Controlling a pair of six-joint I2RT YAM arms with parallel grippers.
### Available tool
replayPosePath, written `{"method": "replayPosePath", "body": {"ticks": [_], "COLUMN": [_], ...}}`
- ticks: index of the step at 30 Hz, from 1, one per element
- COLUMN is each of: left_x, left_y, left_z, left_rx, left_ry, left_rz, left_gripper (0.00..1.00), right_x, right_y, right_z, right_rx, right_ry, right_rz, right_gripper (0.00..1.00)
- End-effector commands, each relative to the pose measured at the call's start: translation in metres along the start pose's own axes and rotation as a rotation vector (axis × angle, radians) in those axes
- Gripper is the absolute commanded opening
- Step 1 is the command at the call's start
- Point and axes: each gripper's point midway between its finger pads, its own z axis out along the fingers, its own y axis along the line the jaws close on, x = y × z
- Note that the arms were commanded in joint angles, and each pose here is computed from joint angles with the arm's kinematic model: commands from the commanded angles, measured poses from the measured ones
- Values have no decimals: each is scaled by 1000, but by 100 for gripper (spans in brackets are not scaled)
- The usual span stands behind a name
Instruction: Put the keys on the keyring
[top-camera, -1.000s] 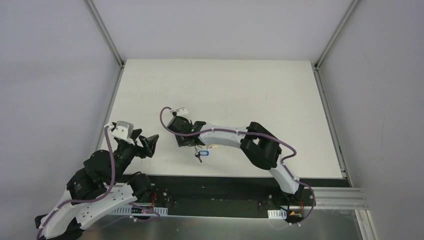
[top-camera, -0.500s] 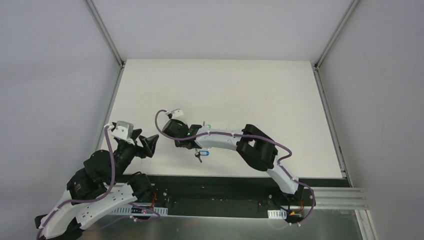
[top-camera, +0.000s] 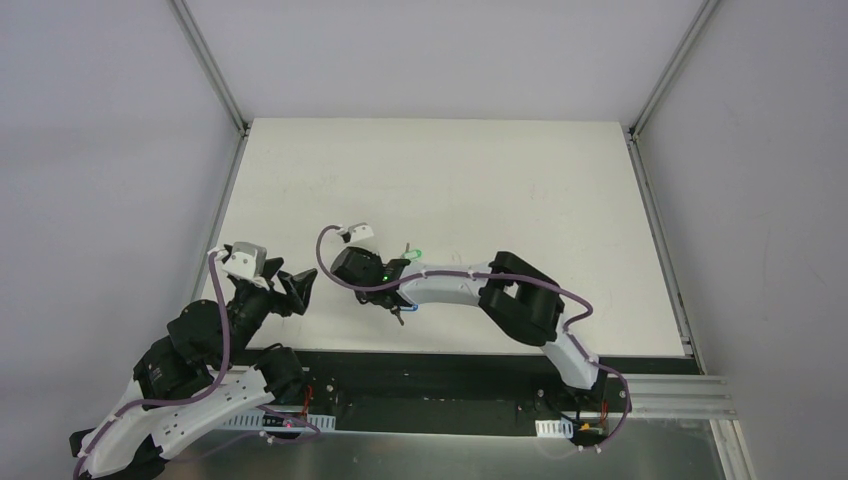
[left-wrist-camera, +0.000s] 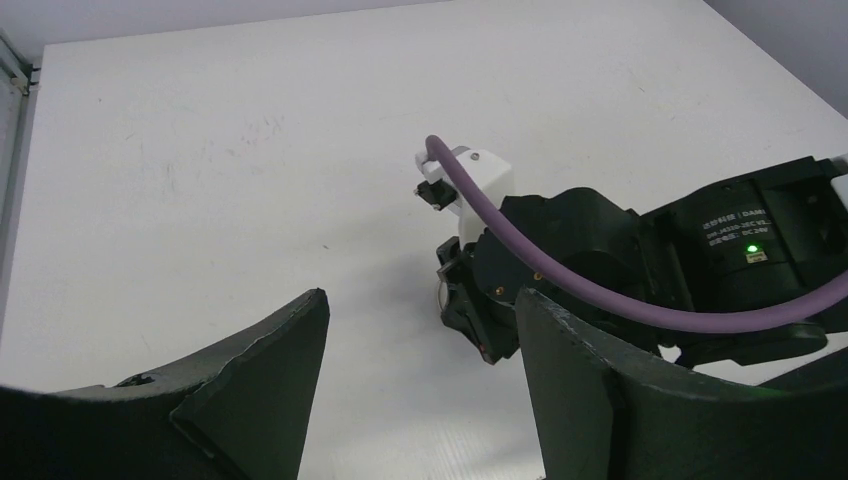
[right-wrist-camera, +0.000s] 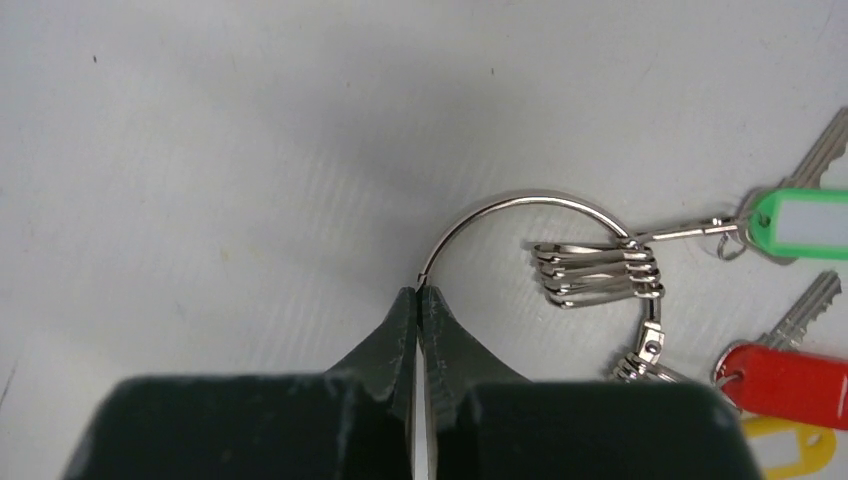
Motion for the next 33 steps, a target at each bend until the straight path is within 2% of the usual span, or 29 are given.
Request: {"method": "replayPosePath", "body": {"ticks": [1, 10, 14, 18, 24, 28, 29, 33], "left_x": [-6, -7, -7, -6, -6, -5, -5, -4], "left_y": [6, 6, 5, 5, 3, 1, 0, 2], "left_z": [0, -1, 0, 0, 0, 3, 3, 3], "left_rx": [-30, -30, -26, -24, -19, -17, -15, -24], "left_ry": [-38, -42, -40, -37, -38, -21, -18, -19], "left_rz": [-20, -23, -21, -20, -25, -9, -7, -7], "left_gripper": [68, 68, 68, 67, 68, 68, 68, 67], "right_x": [-10, -95, -107, -107, -54, -30, -26, -20], "right_y": [3, 13, 5, -13, -100, -108, -100, -61], "right_z": [-36, -135, -165, -182, -155, -146, -142, -131], "right_rx": [-69, -270, -321, -387, -187, -165, -188, -263], "right_ry": [2, -203, -256, -288, -261, -213, -188, -105], "right_rz": [12, 124, 179, 303, 475, 469, 464, 401], "right_gripper": [0, 0, 0, 0, 0, 0, 2, 29]}}
